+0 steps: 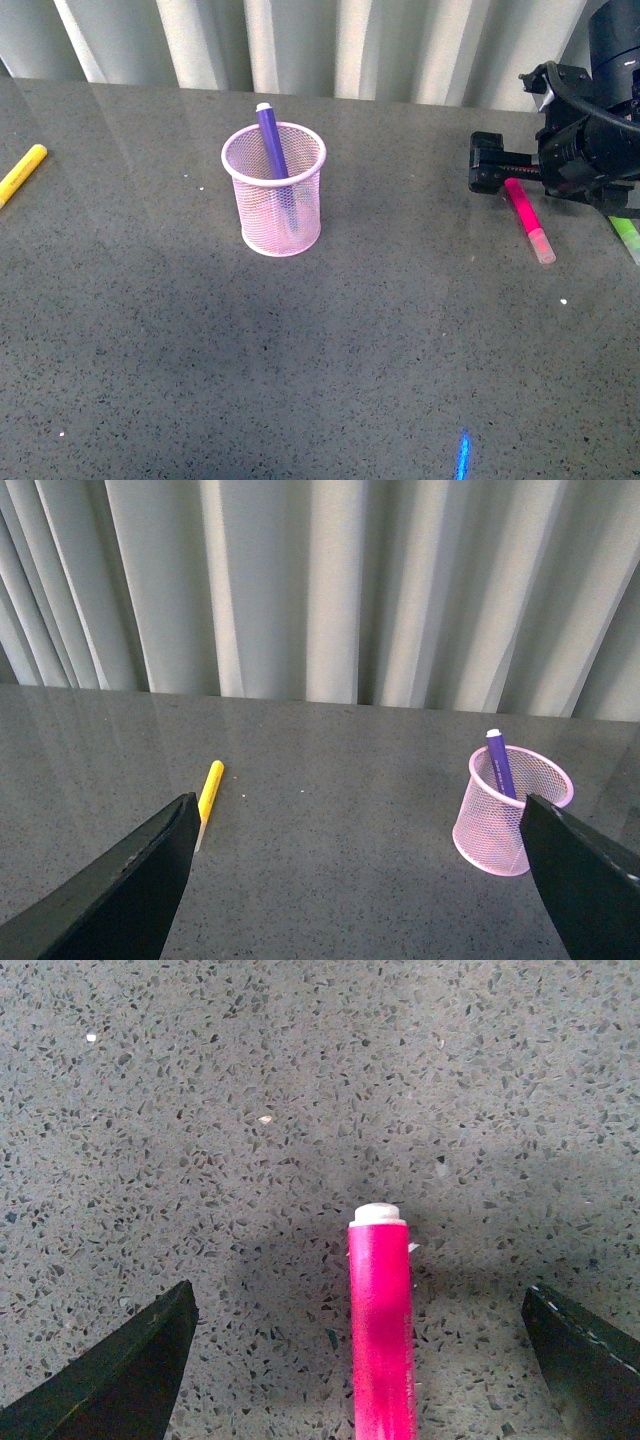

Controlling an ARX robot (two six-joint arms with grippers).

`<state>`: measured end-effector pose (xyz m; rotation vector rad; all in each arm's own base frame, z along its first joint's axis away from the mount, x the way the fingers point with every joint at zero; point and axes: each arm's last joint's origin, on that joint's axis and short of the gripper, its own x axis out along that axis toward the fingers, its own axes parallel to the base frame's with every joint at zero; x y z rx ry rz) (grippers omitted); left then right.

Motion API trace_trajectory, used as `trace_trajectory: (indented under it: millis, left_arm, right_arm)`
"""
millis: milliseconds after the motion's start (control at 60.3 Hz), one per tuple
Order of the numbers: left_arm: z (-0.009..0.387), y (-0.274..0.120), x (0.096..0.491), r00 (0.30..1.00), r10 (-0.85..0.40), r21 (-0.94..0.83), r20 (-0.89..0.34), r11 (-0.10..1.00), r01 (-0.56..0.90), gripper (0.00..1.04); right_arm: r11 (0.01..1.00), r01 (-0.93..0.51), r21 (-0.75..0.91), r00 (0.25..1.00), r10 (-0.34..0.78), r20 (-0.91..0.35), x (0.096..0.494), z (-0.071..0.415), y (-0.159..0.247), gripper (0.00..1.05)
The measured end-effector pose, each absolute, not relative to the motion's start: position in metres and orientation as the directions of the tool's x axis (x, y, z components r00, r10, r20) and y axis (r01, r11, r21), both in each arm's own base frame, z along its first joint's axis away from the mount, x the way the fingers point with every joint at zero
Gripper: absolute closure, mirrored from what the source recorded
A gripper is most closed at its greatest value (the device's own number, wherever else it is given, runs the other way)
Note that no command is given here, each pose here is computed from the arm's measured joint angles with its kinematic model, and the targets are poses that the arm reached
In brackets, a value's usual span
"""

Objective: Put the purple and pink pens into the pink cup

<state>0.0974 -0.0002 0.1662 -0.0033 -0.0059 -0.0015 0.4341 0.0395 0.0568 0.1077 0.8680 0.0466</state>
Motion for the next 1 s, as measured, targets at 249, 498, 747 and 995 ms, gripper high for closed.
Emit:
trace_trajectory:
  millis: [249,498,747,995]
  left_arm:
    - [0.1662,-0.0002,0.0974,1.0,-0.002,-0.003,0.006,1.0,0.002,0.07]
    - [0.1662,-0.0002,0.0974,1.0,-0.002,-0.003,0.006,1.0,0.002,0.07]
    - [0.1662,-0.0002,0.0974,1.0,-0.002,-0.003,0.006,1.0,0.002,0.07]
    - [0.1662,-0.0002,0.0974,1.0,-0.002,-0.003,0.006,1.0,0.002,0.07]
  right_arm:
    - [0.994,0.001,0.112,0.646,0.085,-0.758,0.4343,0.0528,0.0412,0.07]
    - [0.995,0.013,0.099,0.644,0.068,-0.762,0.4375,0.0501,0.0407,0.37]
    - [0.994,0.01,0.111,0.638,0.079,-0.766,0.4414,0.0493,0.042,0.78]
    - [0.992,0.0,0.127,0.642,0.097,-0.76,0.4408,0.0493,0.0483,0.93]
